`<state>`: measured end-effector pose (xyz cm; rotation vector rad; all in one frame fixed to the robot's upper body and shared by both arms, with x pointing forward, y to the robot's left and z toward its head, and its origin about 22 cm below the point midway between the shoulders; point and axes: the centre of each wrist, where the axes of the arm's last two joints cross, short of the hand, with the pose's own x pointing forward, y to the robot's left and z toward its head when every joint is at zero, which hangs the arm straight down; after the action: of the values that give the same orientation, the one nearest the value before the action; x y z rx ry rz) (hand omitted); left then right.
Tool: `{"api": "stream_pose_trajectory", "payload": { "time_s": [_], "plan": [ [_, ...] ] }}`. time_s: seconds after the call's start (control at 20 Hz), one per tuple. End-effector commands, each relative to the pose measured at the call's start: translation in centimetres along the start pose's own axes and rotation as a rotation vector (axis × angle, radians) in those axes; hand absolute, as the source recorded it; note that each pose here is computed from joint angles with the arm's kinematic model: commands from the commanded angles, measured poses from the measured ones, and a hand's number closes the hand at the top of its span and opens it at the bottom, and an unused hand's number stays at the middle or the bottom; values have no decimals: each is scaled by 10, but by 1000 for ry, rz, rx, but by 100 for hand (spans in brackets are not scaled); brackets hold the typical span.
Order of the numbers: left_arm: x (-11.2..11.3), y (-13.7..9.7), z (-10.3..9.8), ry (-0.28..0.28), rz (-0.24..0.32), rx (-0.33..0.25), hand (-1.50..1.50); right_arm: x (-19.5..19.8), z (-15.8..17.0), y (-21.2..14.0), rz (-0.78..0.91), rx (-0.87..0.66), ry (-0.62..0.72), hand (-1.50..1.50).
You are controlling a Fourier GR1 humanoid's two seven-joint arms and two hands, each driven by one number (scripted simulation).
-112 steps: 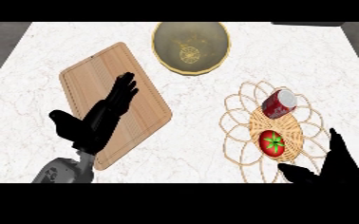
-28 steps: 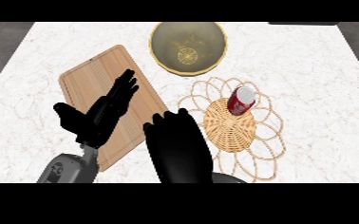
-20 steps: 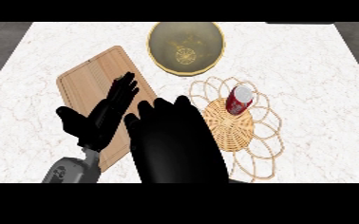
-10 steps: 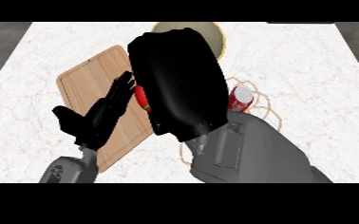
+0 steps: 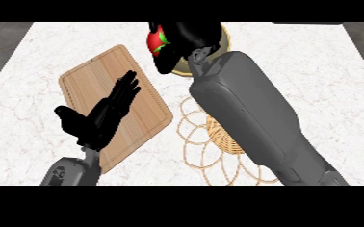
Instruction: Pick the tomato from the placemat and place it in the bowl
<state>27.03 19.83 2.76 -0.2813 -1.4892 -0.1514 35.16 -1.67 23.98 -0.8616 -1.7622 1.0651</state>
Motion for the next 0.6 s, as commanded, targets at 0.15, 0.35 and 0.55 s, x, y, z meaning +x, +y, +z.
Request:
{"api": "stream_pose_trajectory", "payload": {
  "time_s": [0.15, 0.35, 0.55],
  "plan": [
    [-1, -6, 4, 4, 10, -24, 0, -50, -44, 37, 88, -19, 20, 150],
    [15, -5, -7, -4, 0, -34, 0, -59, -57, 53, 128, -19, 40, 150],
    [15, -4, -1, -17, -16, -59, 0, -90, -53, 80, 256, 129, 180, 150]
  ]
}}
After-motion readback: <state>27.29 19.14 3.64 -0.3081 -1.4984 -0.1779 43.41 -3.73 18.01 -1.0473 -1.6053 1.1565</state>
